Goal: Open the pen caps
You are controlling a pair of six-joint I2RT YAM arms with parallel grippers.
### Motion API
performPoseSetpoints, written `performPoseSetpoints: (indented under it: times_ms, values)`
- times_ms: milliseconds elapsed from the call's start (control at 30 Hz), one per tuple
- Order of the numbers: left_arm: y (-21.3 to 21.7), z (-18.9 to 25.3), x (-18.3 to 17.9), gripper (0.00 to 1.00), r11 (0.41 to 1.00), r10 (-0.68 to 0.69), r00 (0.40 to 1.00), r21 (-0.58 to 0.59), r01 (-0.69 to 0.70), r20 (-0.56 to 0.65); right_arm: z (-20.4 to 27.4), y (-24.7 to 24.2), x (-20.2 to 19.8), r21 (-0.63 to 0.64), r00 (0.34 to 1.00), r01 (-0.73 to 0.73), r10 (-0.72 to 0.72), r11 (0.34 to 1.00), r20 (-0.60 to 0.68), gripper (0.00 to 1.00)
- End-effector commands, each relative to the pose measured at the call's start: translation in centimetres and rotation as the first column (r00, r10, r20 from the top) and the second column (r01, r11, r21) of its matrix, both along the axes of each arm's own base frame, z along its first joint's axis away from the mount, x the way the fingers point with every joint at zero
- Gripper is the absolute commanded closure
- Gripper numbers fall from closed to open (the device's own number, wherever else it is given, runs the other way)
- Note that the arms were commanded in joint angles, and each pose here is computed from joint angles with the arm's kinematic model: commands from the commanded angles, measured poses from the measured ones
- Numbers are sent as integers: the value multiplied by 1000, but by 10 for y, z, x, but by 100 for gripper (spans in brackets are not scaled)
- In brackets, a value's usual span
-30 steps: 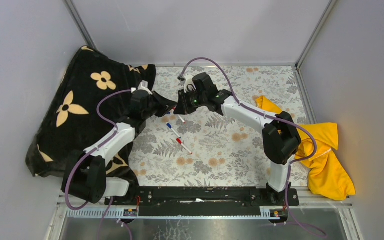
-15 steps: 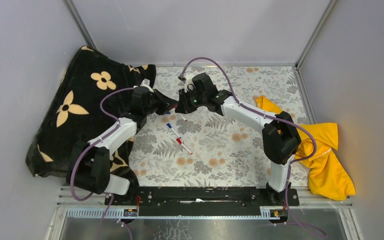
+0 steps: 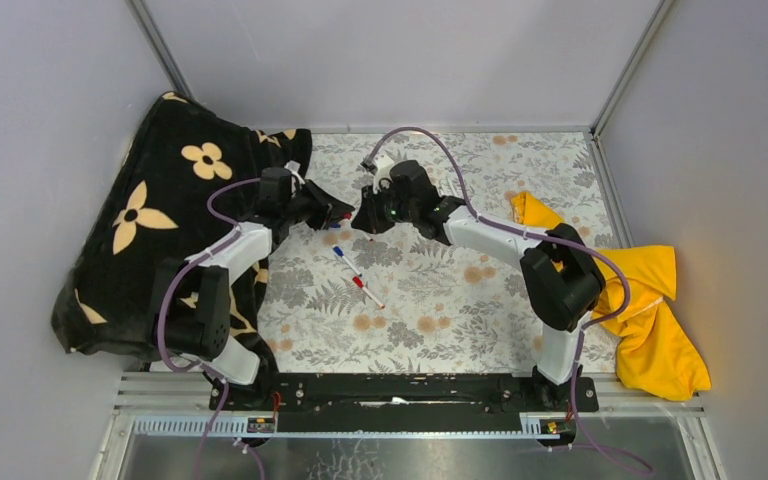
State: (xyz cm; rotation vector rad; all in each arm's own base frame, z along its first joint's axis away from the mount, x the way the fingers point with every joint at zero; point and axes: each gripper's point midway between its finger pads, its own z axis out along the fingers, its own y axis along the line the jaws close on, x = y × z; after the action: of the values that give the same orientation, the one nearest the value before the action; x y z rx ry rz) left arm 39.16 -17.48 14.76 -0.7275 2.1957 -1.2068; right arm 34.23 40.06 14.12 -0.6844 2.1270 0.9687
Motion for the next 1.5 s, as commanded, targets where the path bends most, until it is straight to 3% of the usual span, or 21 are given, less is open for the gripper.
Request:
performPoseSetpoints:
  times_ms: [0, 233, 567, 667, 800, 1467]
  values:
    - [96, 9, 64, 100, 933, 306, 940, 147, -328, 154, -20, -54, -42, -137, 987, -23, 1, 990, -158, 100]
    - [113, 10, 70, 100, 920, 332, 930, 162, -356, 158, -17, -59, -45, -134, 988, -20, -1, 991, -153, 100]
    - [101, 14, 66, 100, 948, 268, 948, 130, -291, 171, -8, -54, -35, -124, 993, -1, -14, 992, -121, 100]
    - [85, 16, 61, 100, 970, 204, 963, 98, -224, 174, 2, -49, -30, -104, 995, -8, -2, 995, -102, 77]
    - [63, 16, 50, 100, 982, 127, 975, 117, -149, 184, 20, -36, -25, -54, 995, -33, 28, 998, -95, 59]
    - [-27, 43, 20, 100, 991, -94, 972, 113, 71, 215, 34, -7, -6, 11, 992, -63, 64, 998, -107, 55]
